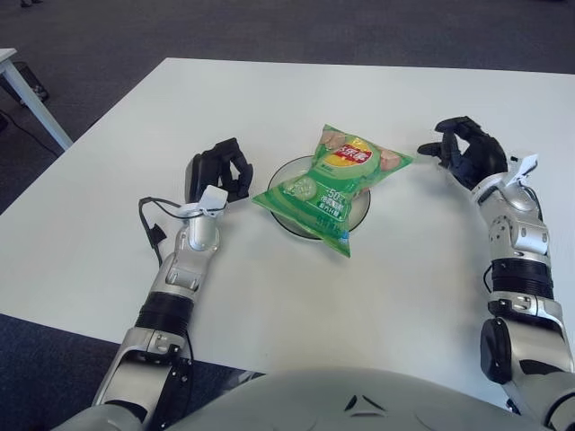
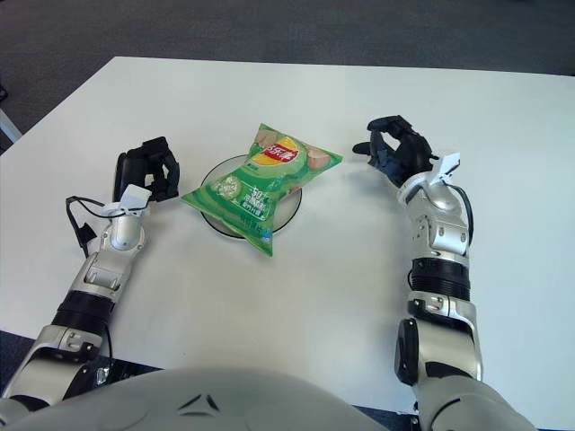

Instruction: Put the snack into the plate.

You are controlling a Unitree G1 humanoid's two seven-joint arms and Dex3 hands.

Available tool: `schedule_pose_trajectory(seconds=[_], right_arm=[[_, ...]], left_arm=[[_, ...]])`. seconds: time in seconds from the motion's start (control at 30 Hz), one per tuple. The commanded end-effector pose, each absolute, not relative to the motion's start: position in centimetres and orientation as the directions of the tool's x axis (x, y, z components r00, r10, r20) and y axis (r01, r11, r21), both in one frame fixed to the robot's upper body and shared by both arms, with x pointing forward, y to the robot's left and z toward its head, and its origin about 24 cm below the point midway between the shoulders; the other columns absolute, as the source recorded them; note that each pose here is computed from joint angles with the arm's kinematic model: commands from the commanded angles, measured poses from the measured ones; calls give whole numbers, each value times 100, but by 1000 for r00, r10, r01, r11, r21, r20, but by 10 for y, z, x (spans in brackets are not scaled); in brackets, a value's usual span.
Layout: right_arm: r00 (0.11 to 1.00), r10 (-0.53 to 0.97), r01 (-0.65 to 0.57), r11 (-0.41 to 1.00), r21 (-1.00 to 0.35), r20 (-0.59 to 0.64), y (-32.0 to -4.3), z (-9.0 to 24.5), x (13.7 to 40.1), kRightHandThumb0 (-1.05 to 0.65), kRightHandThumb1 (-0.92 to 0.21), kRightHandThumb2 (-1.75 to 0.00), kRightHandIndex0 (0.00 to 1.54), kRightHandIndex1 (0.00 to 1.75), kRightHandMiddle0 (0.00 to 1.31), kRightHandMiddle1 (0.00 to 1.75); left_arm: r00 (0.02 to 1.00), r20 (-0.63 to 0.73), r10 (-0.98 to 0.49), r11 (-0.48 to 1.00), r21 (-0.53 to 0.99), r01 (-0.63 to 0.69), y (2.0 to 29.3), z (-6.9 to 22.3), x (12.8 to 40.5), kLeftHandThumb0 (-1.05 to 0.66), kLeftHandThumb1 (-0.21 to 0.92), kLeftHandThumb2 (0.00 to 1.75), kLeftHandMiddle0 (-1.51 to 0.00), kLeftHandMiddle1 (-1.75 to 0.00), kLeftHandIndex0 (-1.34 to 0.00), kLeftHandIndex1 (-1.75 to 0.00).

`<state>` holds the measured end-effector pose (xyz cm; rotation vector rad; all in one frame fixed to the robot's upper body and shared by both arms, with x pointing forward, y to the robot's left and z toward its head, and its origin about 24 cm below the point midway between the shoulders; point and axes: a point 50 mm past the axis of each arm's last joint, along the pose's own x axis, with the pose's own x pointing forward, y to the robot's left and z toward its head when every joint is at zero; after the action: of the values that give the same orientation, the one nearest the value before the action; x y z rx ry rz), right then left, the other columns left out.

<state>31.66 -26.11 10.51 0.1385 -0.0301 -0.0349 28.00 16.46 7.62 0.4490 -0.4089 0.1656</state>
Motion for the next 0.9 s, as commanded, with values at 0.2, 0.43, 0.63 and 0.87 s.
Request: schedule_pose_trajectory(seconds=[0.2, 0.43, 0.63, 0.87], right_arm=[[979, -188, 203, 943, 263, -81, -258, 53, 287, -1, -21, -136, 77, 147, 53, 175], [950, -304, 312, 938, 152, -73, -248, 42, 279, -1, -9, -156, 81, 166, 57, 175], [922, -384, 388, 917, -90, 51, -242, 31, 271, -1, 0, -167, 87, 169, 63, 175], [904, -393, 417, 896, -150, 169, -233, 20, 265, -1, 6, -172, 92, 165, 68, 175]], left_arm=[[969, 181, 166, 946, 249, -209, 167, 12, 253, -49, 64, 101, -133, -175, -107, -175], [970, 145, 196, 967, 138, -216, 170, 7, 254, -48, 69, 98, -135, -175, -109, -175], [970, 86, 227, 971, 54, -232, 169, 3, 254, -49, 72, 95, -138, -175, -113, -175], [969, 54, 241, 969, 31, -243, 168, 2, 253, -49, 73, 93, -139, -175, -114, -175]])
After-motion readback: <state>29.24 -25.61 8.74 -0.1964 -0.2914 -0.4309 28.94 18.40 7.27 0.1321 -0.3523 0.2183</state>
